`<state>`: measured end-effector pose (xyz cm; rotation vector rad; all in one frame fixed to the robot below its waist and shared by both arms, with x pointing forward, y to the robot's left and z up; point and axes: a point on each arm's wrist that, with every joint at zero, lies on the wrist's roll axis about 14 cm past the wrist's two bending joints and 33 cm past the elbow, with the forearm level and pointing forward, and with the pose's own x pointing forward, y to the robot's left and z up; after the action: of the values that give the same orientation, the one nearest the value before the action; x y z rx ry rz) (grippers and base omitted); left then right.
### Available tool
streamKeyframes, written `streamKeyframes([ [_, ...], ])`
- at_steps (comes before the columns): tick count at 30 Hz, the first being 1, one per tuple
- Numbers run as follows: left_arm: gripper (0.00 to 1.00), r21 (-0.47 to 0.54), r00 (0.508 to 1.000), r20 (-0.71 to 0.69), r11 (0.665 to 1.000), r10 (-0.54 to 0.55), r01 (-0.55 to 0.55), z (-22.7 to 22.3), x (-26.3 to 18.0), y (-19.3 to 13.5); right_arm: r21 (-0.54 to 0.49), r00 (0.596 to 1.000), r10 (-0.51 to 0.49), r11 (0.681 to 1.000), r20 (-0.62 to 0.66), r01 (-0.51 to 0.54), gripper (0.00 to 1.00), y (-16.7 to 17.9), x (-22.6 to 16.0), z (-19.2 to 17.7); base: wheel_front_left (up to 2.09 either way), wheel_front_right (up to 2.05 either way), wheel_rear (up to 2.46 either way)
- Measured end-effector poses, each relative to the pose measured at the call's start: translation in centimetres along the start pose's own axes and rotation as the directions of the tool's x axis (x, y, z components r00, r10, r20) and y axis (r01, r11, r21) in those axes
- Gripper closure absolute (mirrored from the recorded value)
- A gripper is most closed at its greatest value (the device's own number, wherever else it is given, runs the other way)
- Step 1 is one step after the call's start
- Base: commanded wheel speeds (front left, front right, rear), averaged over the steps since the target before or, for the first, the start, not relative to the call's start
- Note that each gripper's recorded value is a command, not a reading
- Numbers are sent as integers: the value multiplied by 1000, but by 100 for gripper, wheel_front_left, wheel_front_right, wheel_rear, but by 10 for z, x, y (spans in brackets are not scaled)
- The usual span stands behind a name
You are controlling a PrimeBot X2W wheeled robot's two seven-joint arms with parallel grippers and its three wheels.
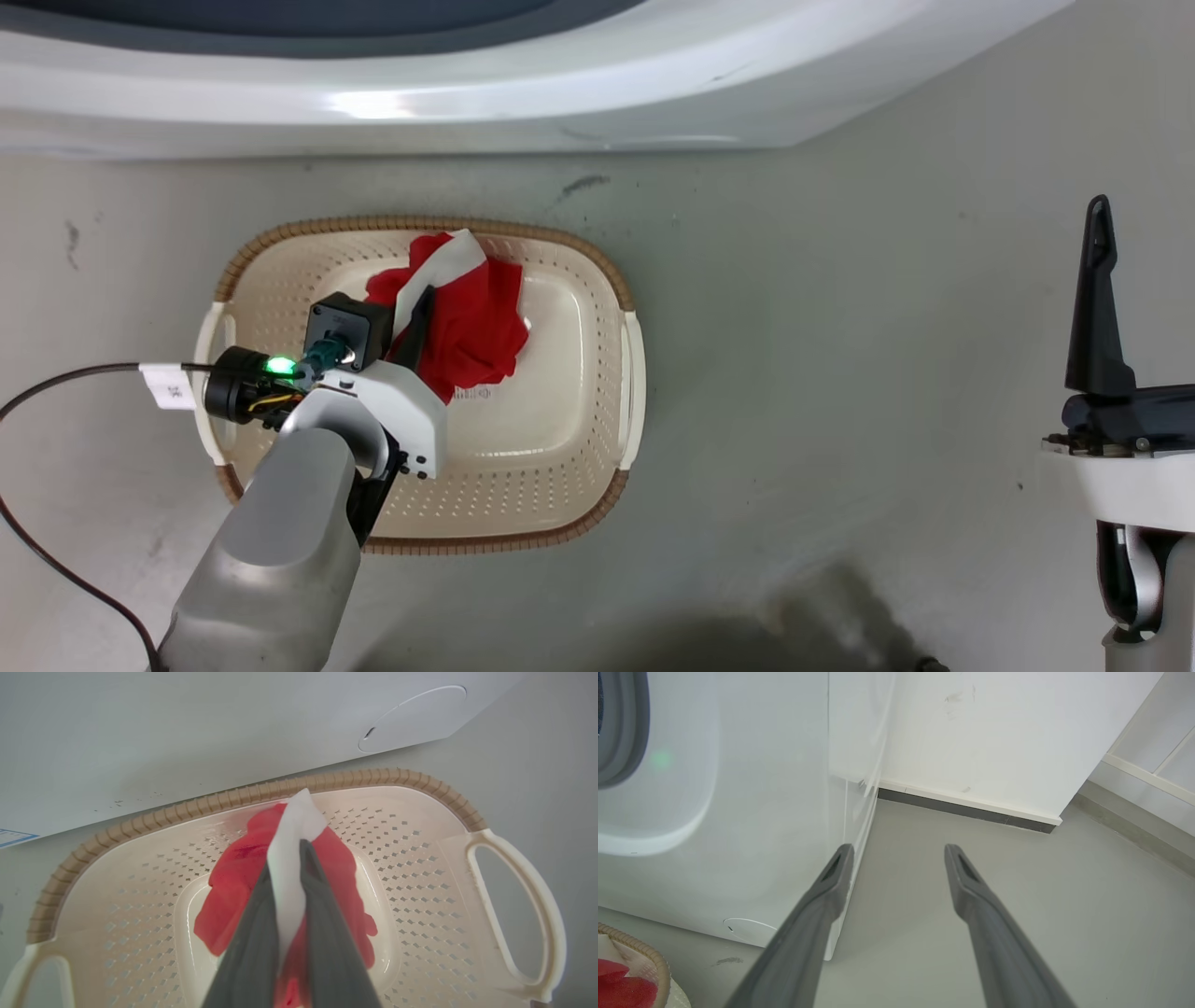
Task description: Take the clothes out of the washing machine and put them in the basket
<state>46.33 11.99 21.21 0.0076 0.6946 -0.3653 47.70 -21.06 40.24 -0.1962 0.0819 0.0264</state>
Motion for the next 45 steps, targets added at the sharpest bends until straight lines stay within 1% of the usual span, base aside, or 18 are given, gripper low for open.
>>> streamKeyframes([
  [2,100,0,999,-41,1000,-2,2,-14,7,1,-3,1000,4,1000,-22,-5,0,2,1,-10,0,0,0],
  [6,100,-10,993,-118,1000,-24,23,-41,16,-7,-11,999,3,1000,-54,-4,0,2,3,-26,0,0,0],
  [13,100,-27,979,-204,999,-25,20,-70,26,-5,-17,996,5,1000,-84,-6,0,3,7,-43,0,0,0],
  [17,100,-30,976,-216,999,-35,29,-75,30,-9,-21,996,0,1000,-93,-2,0,1,7,-47,0,0,0],
  [18,62,-31,976,-214,999,-36,31,-74,30,-9,-19,996,-5,1000,-91,3,0,0,7,-47,0,0,0],
  [19,13,-31,977,-212,999,-37,31,-73,30,-10,-18,996,-8,1000,-90,7,0,-1,7,-46,0,0,0],
  [20,0,-29,977,-208,999,-36,31,-71,30,-9,-17,996,-9,1000,-88,7,0,-2,7,-46,0,0,0],
  [24,0,-24,983,-181,999,-30,26,-60,25,-8,-5,997,1,1000,-71,-2,0,3,9,-38,0,0,0],
  [31,0,-16,991,-130,1000,-9,7,-42,-1,-5,26,1000,-12,1000,-3,13,0,-2,9,-8,0,0,0],
  [36,0,-48,999,-51,999,3,-5,-18,-20,-10,45,999,-26,999,47,24,0,-7,4,18,0,0,0],
  [40,0,-40,999,38,999,-2,3,11,-32,-15,57,996,-33,998,77,28,0,-10,-2,35,0,0,0],
  [43,0,-68,997,80,998,15,-10,23,-42,-14,62,995,-30,998,96,24,0,-9,-7,45,0,0,0],
  [45,0,-58,993,118,998,8,-1,36,-46,-17,67,994,-31,997,108,24,0,-9,-8,50,0,0,0],
])
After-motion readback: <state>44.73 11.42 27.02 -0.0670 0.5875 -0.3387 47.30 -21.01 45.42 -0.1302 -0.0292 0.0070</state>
